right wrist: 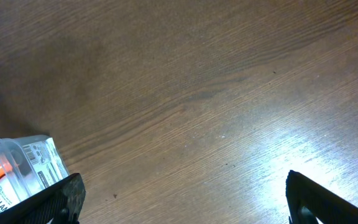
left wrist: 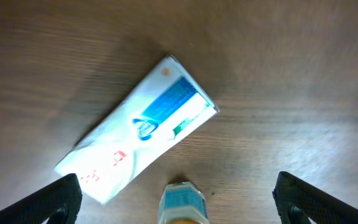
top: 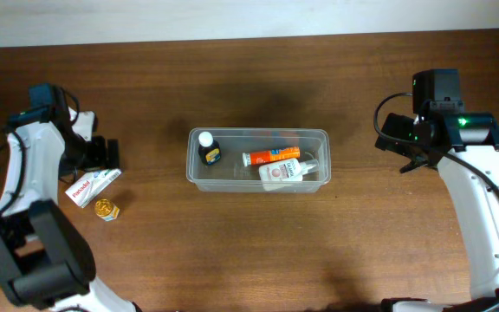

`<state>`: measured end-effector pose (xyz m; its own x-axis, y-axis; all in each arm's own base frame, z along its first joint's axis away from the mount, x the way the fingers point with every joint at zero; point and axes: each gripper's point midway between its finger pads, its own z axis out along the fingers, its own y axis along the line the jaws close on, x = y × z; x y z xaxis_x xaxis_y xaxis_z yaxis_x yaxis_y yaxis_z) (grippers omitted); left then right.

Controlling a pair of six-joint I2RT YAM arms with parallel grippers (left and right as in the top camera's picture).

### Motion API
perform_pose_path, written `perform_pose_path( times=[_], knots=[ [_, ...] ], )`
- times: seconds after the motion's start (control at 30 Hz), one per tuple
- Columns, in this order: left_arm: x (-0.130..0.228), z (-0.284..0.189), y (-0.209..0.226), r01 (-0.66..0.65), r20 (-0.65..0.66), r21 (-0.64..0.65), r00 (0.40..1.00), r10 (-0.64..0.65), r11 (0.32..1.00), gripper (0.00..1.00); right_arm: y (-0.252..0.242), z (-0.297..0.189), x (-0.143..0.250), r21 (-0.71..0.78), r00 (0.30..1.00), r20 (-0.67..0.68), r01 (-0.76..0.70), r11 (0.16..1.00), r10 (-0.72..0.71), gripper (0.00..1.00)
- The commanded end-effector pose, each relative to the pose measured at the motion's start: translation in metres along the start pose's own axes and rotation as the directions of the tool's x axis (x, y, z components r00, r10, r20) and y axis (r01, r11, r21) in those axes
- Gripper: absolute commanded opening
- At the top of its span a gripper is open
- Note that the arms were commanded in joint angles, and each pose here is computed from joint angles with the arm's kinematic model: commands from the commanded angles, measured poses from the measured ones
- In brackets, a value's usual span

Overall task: Pack container
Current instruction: 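Grasp the Panadol box with the left gripper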

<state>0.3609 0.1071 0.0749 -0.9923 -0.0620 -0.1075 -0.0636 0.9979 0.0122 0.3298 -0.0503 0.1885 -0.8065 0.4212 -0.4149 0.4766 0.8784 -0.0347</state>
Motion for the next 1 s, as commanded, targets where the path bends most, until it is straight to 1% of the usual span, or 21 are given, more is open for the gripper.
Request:
perform_pose_path(
  times=[0.0, 0.17, 0.33, 0.7, 0.97],
  knots=[
    [0.009, 0.031, -0.003, -0.153, -0.071, 0.06, 0.985, 0.157, 0.986, 0.99, -0.002, -0.002, -0.004, 0.007, 1.0, 0.009, 0.004, 1.0, -0.004, 0.95],
    [0.017, 0.058, 0.008, -0.121, -0.132, 0.071, 0.983, 0.13, 0.99, 1.0, -0.002, -0.002, -0.003, 0.01, 1.0, 0.004, 0.005, 1.0, -0.005, 0.95],
    [0.021, 0.072, 0.02, -0.087, -0.148, 0.073, 0.984, 0.097, 0.993, 0.99, -0.002, -0.002, -0.003, 0.01, 1.0, 0.004, 0.005, 1.0, -0.005, 0.95],
    [0.019, 0.074, 0.024, -0.078, -0.139, 0.068, 0.986, 0.087, 0.995, 0.99, -0.002, -0.002, -0.003, 0.009, 1.0, 0.004, 0.005, 1.0, -0.005, 0.95],
    [0.002, 0.054, 0.029, -0.082, -0.112, 0.056, 0.99, 0.088, 0.995, 1.0, -0.002, -0.002, -0.002, 0.01, 1.0, 0.003, 0.005, 1.0, -0.005, 0.95]
  ],
)
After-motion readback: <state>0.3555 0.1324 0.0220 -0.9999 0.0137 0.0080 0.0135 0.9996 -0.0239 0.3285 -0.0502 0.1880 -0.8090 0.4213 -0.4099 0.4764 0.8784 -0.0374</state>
